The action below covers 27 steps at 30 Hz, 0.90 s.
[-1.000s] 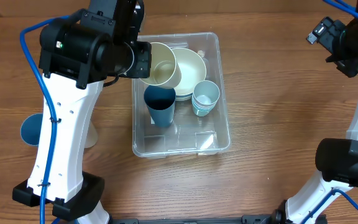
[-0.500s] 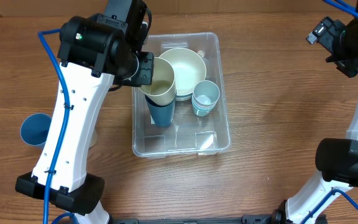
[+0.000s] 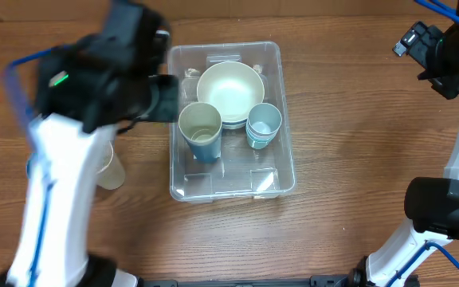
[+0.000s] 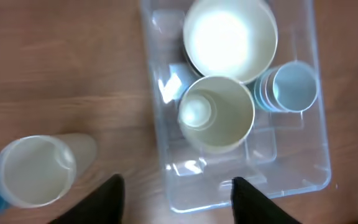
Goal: Pack container
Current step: 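Move the left gripper back to the second dark blue cup on the table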
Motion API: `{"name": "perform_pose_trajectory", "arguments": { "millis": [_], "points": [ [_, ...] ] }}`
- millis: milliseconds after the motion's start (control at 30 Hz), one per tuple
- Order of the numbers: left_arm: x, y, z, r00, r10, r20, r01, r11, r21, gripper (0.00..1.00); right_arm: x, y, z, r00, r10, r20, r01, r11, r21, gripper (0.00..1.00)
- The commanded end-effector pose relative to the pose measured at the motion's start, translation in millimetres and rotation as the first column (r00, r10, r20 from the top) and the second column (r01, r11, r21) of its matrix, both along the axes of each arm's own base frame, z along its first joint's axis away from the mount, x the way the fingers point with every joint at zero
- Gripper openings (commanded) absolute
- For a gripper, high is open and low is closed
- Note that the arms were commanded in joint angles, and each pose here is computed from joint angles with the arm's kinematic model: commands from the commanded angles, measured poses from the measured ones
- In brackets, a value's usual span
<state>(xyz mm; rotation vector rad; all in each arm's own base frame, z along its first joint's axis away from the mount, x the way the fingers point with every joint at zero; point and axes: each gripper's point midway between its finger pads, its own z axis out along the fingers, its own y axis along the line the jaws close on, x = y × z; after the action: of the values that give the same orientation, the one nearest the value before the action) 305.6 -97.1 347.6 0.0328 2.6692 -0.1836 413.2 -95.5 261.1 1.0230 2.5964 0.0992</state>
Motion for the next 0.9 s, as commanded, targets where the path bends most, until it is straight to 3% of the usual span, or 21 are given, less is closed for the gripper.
{"name": "perform_pose_trajectory", "arguments": {
  "millis": [0, 133, 267, 400, 433, 600, 767, 867],
  "points": [
    [-34, 44, 52, 0.977, 0.115, 0.180, -0.109, 0.993, -0.039, 0.72, -1, 0, 14, 0.999, -0.009, 0.042, 0.009, 1.000, -0.005, 1.00],
    [-58, 92, 62, 0.933, 0.267, 0.239, -0.271, 0.962, -0.016, 0.78, -1, 0, 14, 0.999, -0.009, 0.042, 0.009, 1.000, -0.005, 1.00],
    [-75, 144, 48, 0.865, 0.452, 0.216, -0.470, 0.882, 0.039, 0.82, -1, 0, 14, 0.999, -0.009, 0.042, 0.009, 1.000, -0.005, 1.00],
    [-84, 185, 13, 0.772, 0.628, 0.099, -0.635, 0.770, 0.067, 0.90, -1, 0, 14, 0.999, -0.009, 0.042, 0.009, 1.000, -0.005, 1.00],
    [-84, 198, -4, 0.737, 0.675, 0.033, -0.675, 0.735, 0.065, 0.97, -1, 0, 14, 0.999, -0.009, 0.042, 0.009, 1.000, -0.005, 1.00],
    [-69, 230, -46, 0.650, 0.750, -0.124, -0.753, 0.658, 0.030, 0.98, -1, 0, 15, 0.999, -0.009, 0.043, 0.009, 1.000, -0.005, 1.00],
    [-52, 253, -89, 0.609, 0.741, -0.282, -0.775, 0.632, -0.011, 0.94, -1, 0, 14, 0.999, -0.009, 0.042, 0.009, 1.000, -0.005, 1.00],
    [-45, 261, -108, 0.622, 0.708, -0.334, -0.757, 0.653, -0.023, 0.90, -1, 0, 14, 0.999, -0.009, 0.042, 0.009, 1.000, -0.005, 1.00]
  ]
}}
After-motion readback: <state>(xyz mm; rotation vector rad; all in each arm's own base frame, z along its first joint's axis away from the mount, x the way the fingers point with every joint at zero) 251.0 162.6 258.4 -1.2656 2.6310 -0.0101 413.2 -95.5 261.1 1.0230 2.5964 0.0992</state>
